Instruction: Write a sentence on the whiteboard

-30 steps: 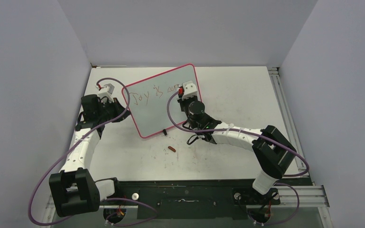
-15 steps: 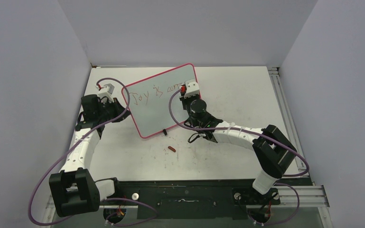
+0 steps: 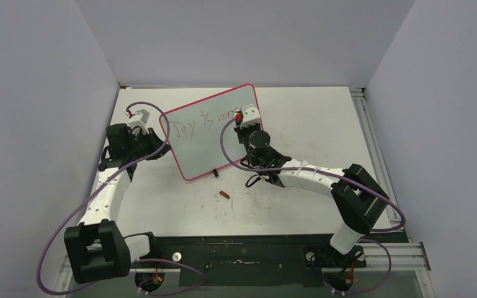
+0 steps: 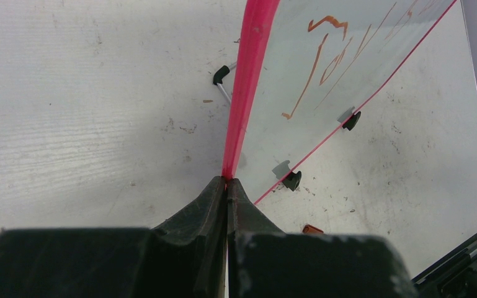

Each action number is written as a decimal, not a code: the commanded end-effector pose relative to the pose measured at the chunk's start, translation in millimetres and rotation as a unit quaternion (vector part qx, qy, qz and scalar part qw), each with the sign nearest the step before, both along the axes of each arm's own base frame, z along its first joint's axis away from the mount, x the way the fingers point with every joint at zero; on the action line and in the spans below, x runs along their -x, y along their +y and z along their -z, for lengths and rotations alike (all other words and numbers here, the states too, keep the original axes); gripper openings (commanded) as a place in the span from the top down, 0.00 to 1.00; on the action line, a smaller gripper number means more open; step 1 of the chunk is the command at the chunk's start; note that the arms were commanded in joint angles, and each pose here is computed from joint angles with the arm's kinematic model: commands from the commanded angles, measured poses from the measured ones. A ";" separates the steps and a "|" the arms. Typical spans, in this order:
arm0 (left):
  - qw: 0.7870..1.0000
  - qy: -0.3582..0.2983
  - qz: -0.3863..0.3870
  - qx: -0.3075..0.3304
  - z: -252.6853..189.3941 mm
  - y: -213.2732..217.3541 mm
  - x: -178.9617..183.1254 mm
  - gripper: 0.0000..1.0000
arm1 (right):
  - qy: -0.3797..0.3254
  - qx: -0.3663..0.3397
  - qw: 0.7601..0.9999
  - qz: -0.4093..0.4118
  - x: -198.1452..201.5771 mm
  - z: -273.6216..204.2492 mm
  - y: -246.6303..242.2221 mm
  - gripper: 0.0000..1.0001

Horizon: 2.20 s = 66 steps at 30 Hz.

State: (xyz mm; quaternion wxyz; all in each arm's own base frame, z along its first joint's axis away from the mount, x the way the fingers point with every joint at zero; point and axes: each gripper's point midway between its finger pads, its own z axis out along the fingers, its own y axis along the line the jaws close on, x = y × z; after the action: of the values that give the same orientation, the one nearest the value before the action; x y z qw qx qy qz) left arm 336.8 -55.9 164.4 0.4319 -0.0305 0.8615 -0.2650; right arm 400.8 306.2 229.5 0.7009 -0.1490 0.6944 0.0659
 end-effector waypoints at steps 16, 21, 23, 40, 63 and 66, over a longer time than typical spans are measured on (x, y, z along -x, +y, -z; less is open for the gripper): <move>0.999 -0.045 0.014 -0.002 -26.5 -4.2 -7.6 1.00 | -0.055 -0.035 0.998 0.000 -2.3 -46.6 6.9 0.95; 0.999 -0.046 0.014 -0.002 -26.6 -4.1 -7.7 1.00 | -0.058 -0.035 0.998 0.002 -7.1 -48.7 7.4 0.95; 0.999 -0.045 0.014 -0.002 -26.7 -4.1 -7.6 1.00 | -0.058 -0.033 0.998 0.002 -8.9 -47.7 7.6 0.95; 0.999 -0.046 0.014 -0.002 -27.2 -4.3 -7.4 1.00 | -0.027 -0.014 1.000 -0.001 -9.5 -20.9 6.5 0.95; 0.999 -0.047 0.015 -0.002 -27.6 -4.7 -7.2 1.00 | 0.014 -0.004 1.000 0.004 7.6 14.3 -6.8 0.95; 0.999 -0.047 0.014 -0.002 -27.6 -4.0 -7.4 1.00 | 0.015 -0.003 1.000 0.006 8.2 15.8 -8.5 0.95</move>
State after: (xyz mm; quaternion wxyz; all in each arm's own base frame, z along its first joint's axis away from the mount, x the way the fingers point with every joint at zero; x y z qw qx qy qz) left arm 336.7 -55.8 164.2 0.4315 -0.0309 0.8618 -0.2648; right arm 397.4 303.6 206.9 0.6898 -0.1509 0.7052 0.0637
